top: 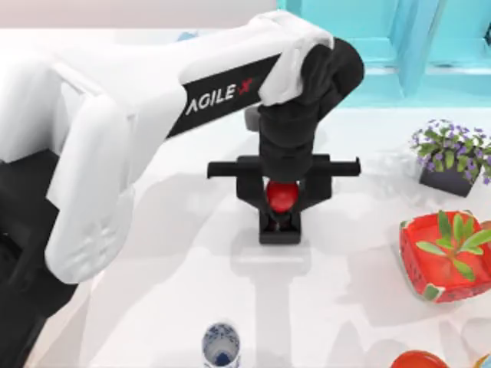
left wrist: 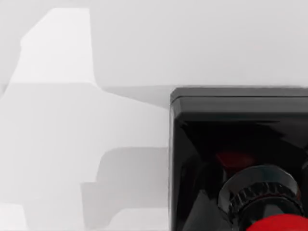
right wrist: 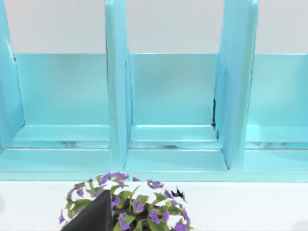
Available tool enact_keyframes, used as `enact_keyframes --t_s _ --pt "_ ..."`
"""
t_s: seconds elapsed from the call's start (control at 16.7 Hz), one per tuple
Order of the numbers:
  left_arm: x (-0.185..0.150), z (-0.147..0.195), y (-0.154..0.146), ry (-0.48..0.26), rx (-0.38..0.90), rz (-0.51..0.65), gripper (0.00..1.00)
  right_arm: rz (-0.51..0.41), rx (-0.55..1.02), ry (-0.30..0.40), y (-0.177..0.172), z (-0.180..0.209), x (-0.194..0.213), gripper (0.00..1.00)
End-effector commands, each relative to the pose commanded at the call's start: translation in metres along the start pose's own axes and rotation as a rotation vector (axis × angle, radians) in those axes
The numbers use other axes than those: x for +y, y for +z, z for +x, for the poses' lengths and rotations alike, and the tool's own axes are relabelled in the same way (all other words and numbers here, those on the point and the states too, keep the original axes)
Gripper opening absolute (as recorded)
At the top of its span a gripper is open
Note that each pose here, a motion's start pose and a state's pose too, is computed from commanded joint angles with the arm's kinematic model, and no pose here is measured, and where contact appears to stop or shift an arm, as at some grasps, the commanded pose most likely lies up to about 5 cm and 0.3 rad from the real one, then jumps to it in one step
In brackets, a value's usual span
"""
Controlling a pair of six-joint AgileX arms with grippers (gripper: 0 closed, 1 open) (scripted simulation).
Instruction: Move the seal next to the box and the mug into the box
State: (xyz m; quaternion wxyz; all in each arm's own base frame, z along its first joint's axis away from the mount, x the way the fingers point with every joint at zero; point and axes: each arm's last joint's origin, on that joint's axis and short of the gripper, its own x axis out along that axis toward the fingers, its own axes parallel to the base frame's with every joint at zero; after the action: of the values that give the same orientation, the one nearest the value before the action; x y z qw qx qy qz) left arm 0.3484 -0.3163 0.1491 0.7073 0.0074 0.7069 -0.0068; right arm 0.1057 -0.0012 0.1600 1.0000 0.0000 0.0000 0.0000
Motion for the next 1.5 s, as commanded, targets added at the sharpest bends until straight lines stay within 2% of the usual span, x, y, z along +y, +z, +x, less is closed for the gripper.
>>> enact_keyframes --t_s 0.06,0.12,0.66,0.84,1.14,1.26,1.5 --pt "0.000 0.000 0.000 0.000 0.000 0.000 0.02 0.000 0.000 0.000 0.000 0.000 0.000 1.00" --pt "0.000 0.000 0.000 0.000 0.000 0.000 0.00 0.000 0.000 0.000 0.000 0.000 0.000 1.00" --pt "0.002 -0.001 0.001 0.002 0.002 0.000 0.00 0.000 0.000 0.000 0.000 0.000 0.000 1.00" --pt "0.029 -0.023 0.006 0.013 0.016 0.000 0.00 0.000 0.000 0.000 0.000 0.000 0.000 1.00" --pt "0.083 -0.090 0.002 -0.009 -0.013 0.000 0.00 0.000 0.000 0.000 0.000 0.000 0.000 1.00" --pt "0.099 -0.099 0.001 -0.001 -0.001 0.000 0.00 0.000 0.000 0.000 0.000 0.000 0.000 1.00" --pt "0.098 -0.099 0.000 0.000 -0.002 0.005 0.00 0.000 0.000 0.000 0.000 0.000 0.000 1.00"
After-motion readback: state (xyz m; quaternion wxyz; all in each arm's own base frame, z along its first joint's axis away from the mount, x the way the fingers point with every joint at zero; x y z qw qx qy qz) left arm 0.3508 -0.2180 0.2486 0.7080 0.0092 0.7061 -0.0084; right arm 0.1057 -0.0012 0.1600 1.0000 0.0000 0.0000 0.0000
